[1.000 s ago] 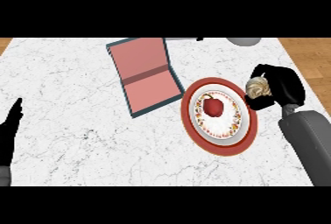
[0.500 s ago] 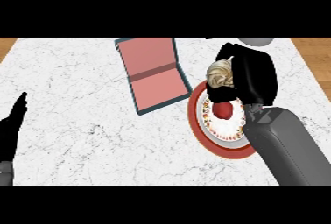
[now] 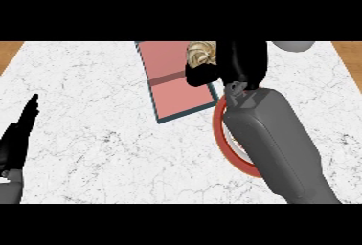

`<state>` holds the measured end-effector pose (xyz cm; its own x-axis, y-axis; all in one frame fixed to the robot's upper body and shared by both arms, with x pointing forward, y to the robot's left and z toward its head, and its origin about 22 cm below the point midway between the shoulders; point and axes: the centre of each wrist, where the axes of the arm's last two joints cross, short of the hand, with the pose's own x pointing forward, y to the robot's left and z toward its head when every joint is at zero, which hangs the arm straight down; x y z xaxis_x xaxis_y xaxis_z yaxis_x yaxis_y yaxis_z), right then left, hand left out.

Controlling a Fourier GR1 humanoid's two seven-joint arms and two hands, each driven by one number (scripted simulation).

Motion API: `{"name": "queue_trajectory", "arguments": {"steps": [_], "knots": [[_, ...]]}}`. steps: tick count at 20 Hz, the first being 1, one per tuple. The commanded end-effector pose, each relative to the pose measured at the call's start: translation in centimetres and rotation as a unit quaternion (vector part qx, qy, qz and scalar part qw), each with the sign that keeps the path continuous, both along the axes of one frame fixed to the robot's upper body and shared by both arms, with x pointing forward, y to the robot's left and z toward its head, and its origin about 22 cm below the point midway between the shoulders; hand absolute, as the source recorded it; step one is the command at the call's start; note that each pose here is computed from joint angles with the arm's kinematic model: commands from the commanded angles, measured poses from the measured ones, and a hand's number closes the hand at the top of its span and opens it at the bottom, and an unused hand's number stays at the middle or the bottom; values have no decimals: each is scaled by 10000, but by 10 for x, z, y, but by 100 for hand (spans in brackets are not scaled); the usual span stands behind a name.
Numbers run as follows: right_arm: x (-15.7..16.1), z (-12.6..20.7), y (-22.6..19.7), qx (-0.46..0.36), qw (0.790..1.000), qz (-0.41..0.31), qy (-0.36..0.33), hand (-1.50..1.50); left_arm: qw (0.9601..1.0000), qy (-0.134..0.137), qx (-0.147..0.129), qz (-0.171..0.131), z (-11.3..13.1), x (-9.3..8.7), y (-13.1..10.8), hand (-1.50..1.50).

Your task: Pick the cupcake from the plate and place it in the cardboard box

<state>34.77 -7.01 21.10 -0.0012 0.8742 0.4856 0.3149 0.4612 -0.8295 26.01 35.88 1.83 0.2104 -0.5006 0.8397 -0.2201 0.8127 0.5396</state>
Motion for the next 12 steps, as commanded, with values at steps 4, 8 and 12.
{"name": "queue_trajectory", "arguments": {"steps": [4,8,12], "knots": [[39,15,32,641,9973,-132,323,150,10000,-23,86,-5,13,10,-2,0],[72,-17,24,788,9962,-115,354,150,9997,-153,63,-182,19,21,-11,0],[94,-7,26,725,9960,-213,470,150,9997,-114,14,-226,2,21,-17,0]]}}
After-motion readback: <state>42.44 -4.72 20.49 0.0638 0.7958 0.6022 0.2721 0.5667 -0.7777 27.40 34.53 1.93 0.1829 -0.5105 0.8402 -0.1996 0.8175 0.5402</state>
